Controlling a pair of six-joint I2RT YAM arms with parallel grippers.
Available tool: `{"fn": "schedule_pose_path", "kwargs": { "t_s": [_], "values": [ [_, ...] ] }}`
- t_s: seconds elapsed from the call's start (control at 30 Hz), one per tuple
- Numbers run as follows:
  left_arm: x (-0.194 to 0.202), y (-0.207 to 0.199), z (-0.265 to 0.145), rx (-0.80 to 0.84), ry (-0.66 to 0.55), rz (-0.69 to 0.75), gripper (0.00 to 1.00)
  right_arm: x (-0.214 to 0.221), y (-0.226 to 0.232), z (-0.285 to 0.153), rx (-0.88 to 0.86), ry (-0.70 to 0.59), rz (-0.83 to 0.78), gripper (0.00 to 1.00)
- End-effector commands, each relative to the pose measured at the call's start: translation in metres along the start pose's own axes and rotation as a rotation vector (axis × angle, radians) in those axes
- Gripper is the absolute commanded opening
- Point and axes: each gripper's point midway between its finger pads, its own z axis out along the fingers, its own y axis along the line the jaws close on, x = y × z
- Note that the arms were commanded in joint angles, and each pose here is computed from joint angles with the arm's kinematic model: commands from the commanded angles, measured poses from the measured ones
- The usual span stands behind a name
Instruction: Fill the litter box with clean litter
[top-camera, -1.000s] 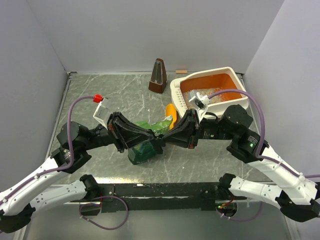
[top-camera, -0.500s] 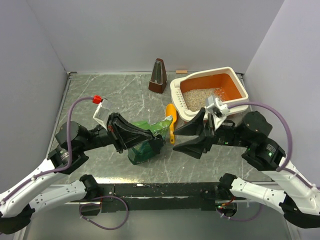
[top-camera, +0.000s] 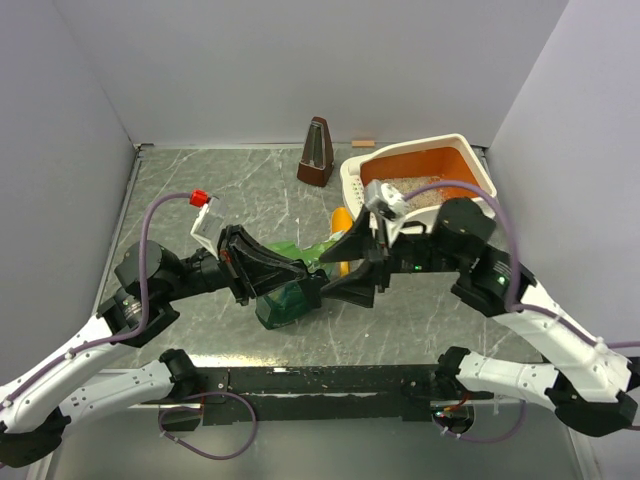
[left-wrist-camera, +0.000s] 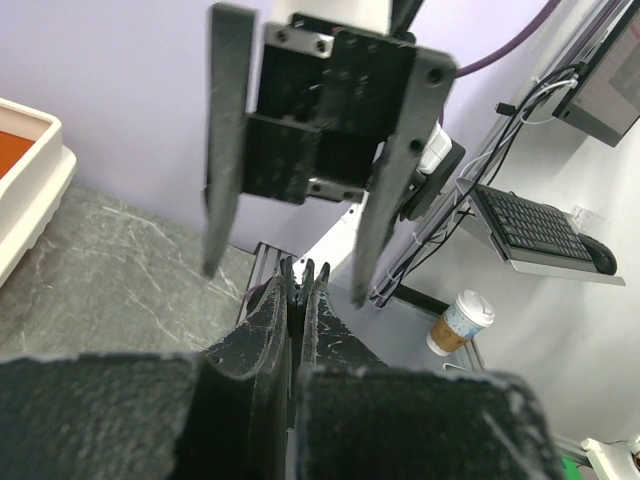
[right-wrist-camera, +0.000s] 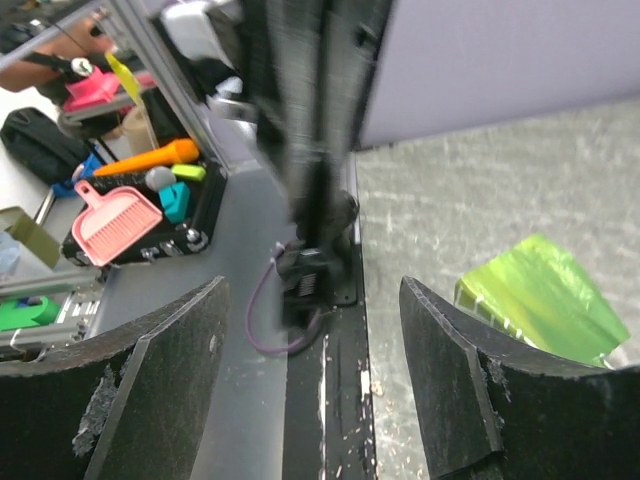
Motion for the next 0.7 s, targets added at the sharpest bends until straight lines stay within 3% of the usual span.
{"fn": "schedule_pose_path", "kwargs": {
  "t_s": [0.0, 0.2, 0.27, 0.33, 0.4, 0.47, 0.6, 0.67],
  "values": [
    [-0.015, -0.014, -0.001, 0.041, -0.029, 0.020, 0.01, -0.015, 0.006, 0.004, -0.041, -0.035, -0.050, 0.76],
    [-0.017, -0.014, 0.000, 0.041, -0.033, 0.024, 0.01, -0.008, 0.005, 0.006, -0.054, -0.028, -0.038, 0.73],
    [-0.017, -0.015, 0.000, 0.042, -0.032, 0.026, 0.01, -0.007, 0.007, 0.006, -0.065, -0.027, -0.037, 0.64],
    [-0.017, -0.014, 0.000, 0.039, -0.032, 0.025, 0.07, -0.005, 0.010, 0.007, -0.087, -0.014, -0.030, 0.55],
    [-0.019, -0.015, 0.000, 0.042, -0.042, 0.030, 0.19, -0.001, 0.010, 0.009, -0.105, 0.005, -0.012, 0.53],
    [-0.022, -0.017, -0.001, 0.046, -0.054, 0.038, 0.23, 0.006, 0.010, 0.013, -0.126, 0.029, 0.012, 0.51],
    [-0.024, -0.020, 0.000, 0.061, -0.054, 0.044, 0.26, 0.012, 0.004, 0.019, -0.121, 0.052, 0.045, 0.00],
    [-0.022, -0.020, 0.001, 0.065, -0.047, 0.042, 0.35, 0.008, -0.001, 0.019, -0.086, 0.026, 0.037, 0.00]
  ]
}}
